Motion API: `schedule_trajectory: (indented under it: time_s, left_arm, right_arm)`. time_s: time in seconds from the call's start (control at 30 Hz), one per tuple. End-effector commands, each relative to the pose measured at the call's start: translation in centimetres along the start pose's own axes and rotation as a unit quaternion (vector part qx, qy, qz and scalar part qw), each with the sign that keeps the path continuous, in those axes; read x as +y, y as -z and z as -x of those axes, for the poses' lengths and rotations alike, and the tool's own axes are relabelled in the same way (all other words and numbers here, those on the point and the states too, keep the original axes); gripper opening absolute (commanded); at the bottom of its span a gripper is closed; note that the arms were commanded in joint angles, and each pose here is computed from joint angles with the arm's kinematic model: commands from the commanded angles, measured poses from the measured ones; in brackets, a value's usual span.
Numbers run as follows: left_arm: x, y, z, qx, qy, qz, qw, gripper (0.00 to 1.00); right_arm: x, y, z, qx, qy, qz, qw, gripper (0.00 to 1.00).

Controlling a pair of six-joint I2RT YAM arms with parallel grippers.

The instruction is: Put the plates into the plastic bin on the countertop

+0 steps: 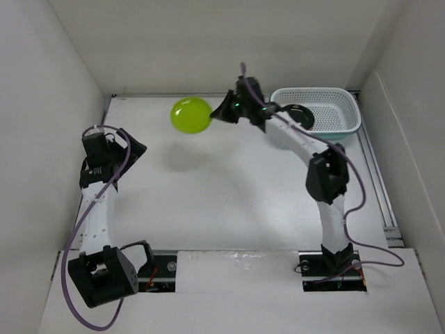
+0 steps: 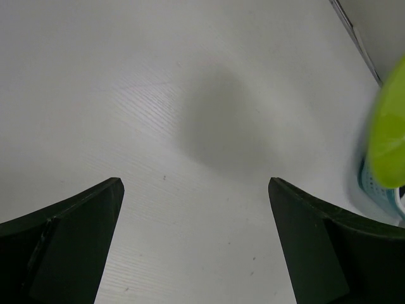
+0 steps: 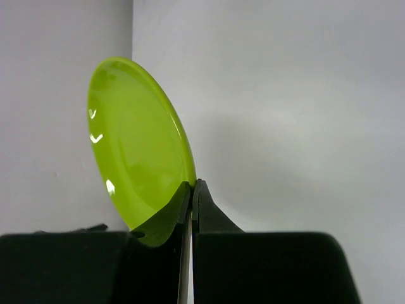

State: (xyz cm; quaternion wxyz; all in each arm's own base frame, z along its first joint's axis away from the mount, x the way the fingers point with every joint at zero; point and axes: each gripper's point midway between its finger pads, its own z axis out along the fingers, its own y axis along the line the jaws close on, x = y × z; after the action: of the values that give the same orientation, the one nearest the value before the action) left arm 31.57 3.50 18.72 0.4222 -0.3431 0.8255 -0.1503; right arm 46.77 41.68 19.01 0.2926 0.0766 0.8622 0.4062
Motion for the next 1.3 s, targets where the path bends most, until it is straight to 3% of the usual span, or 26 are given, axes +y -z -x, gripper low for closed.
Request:
schedule_trajectory:
  time_s: [0.0,0.07,0.37,0.57,0.7,1.0,1.07,1.1,1.13,1.27]
  left_arm:
    - [-2.4,-0.1,-1.1,0.025,-0.032,-0.068,0.997,1.00]
    - [-2.5,-0.4,-1.7,0.036,-0.031,-0.076,0.996,1.00]
    - [-3.2,-0.6,-2.1,0.048,-0.037,-0.102,0.993,1.00]
    - [-3.2,-0.6,-2.1,0.048,-0.037,-0.102,0.993,1.00]
    - [-3.2,-0.6,-2.1,0.048,-0.037,-0.102,0.993,1.00]
    - [-3.0,-0.8,-2.2,0.050,-0.035,-0.096,0.994,1.00]
    - [-3.0,-0.8,-2.2,0.050,-0.035,-0.096,0.994,1.00]
    - [-3.0,-0.8,-2.2,0.050,-0.035,-0.096,0.994,1.00]
    - [-3.0,-0.8,-2.2,0.050,-0.035,-0.096,0.994,1.00]
    - [-3.0,-0.8,-2.2,0.050,-0.035,-0.096,0.994,1.00]
  right_arm:
    - [-1.4,8.2,9.5,-0.104,0.024,-0.018,0.994,0.00]
    - [-5.4,11.1,13.4,-0.144,0.012,-0.061,0.988,0.00]
    - [-20.4,23.2,22.9,-0.262,-0.080,-0.135,0.952,0.00]
    - [-25.5,23.5,25.5,-0.270,-0.112,-0.153,0.944,0.00]
    - [-29.0,21.2,25.0,-0.242,-0.132,-0.179,0.944,0.00]
    - [-30.7,20.3,24.2,-0.237,-0.133,-0.188,0.944,0.02]
    - [-31.0,20.0,23.7,-0.232,-0.139,-0.185,0.945,0.09]
    - [-31.0,20.0,23.7,-0.232,-0.139,-0.185,0.945,0.18]
    - [-30.4,20.5,23.7,-0.235,-0.137,-0.183,0.945,0.40]
    - [-29.1,21.9,24.3,-0.254,-0.129,-0.183,0.941,0.66]
